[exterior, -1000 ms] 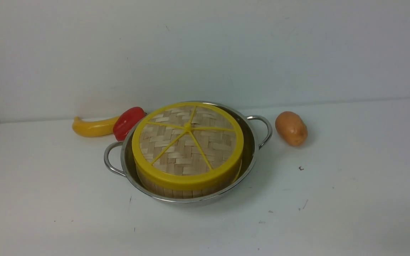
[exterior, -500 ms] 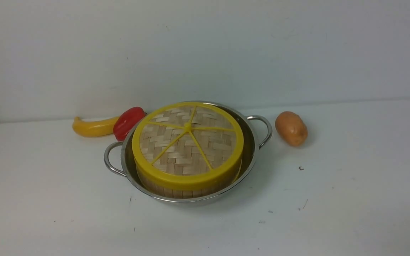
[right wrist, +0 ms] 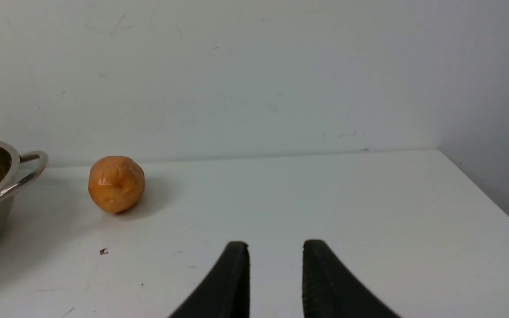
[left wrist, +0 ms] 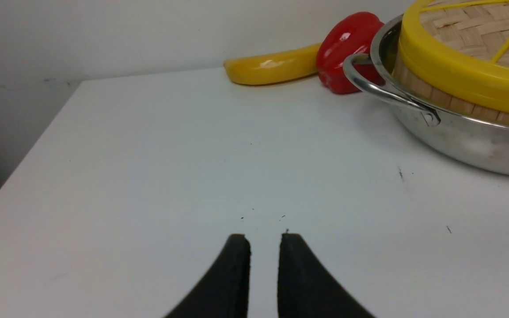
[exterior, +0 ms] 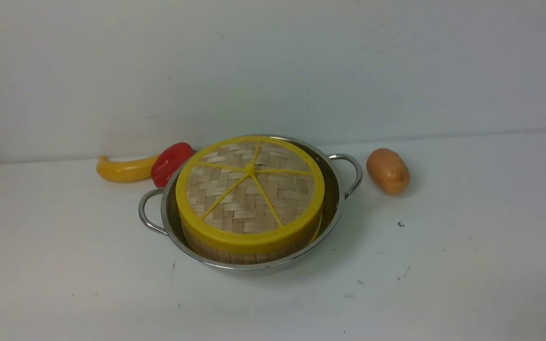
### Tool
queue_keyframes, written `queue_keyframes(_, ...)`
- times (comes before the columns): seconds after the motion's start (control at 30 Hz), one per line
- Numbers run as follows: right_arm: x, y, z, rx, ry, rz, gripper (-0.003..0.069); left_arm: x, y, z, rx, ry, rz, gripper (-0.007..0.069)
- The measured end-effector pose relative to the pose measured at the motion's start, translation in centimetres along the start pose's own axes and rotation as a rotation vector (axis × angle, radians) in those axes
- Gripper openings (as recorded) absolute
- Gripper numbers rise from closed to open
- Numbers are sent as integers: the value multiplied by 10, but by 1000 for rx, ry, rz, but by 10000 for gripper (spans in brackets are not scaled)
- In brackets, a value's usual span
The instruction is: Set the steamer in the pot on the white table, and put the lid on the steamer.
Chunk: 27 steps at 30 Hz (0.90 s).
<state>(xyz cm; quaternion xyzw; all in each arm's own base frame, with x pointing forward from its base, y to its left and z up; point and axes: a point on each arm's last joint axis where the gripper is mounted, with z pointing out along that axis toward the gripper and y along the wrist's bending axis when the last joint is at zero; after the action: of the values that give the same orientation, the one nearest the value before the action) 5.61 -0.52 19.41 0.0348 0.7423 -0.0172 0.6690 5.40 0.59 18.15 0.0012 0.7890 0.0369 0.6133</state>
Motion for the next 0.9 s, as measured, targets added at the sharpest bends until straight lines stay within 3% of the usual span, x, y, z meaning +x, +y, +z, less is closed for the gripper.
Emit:
queue_keyframes(0.6, 0, 0, 0, 0, 0, -1, 233, 0, 0, 0, 0, 0, 0, 106)
queue_keyframes(0.9, 0, 0, 0, 0, 0, -1, 242, 0, 0, 0, 0, 0, 0, 145)
